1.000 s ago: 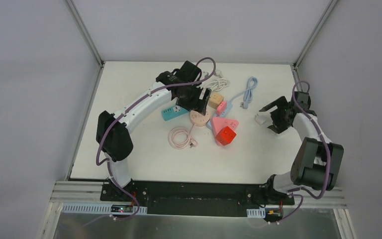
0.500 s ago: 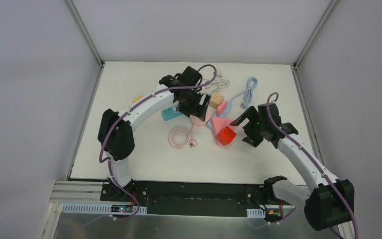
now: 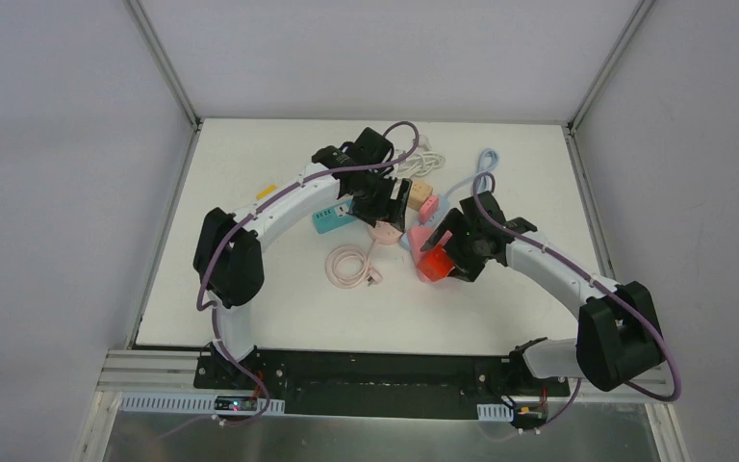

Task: Pull the plug off the socket

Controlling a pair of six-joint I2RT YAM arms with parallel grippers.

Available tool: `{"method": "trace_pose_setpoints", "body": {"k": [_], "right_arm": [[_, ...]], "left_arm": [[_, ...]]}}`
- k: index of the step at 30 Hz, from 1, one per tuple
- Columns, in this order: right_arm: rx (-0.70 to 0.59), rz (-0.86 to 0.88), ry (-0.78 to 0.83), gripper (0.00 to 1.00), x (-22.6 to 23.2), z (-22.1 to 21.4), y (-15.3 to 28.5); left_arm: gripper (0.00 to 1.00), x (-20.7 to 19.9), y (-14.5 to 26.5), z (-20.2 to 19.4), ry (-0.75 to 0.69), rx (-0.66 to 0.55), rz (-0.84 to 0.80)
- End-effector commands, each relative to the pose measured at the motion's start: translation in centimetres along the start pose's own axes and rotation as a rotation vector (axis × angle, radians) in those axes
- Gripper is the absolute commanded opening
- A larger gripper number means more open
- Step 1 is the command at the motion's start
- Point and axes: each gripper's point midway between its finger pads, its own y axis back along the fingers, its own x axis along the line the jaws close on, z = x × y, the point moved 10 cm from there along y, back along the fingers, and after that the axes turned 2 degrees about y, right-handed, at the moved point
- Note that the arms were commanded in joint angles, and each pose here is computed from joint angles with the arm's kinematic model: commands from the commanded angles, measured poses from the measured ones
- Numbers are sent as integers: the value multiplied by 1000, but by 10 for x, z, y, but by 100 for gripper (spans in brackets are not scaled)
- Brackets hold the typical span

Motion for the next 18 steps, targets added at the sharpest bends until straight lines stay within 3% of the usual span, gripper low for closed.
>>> {"method": "trace_pose_setpoints", "body": {"k": [1, 7, 12, 18], "right_arm": [[-68, -22, -1, 86, 10, 11, 3], [-59, 67, 87, 52, 13, 11, 2], [-42, 69, 198, 44, 6, 16, 5], [13, 97, 186, 49, -4, 26, 15]], "left_arm": [[76, -7, -9, 8, 51, 0, -55], [76, -9, -26, 12, 104, 3, -89], [75, -11, -48, 15, 146, 28, -119], [73, -21, -71, 16, 141, 52, -142]]}}
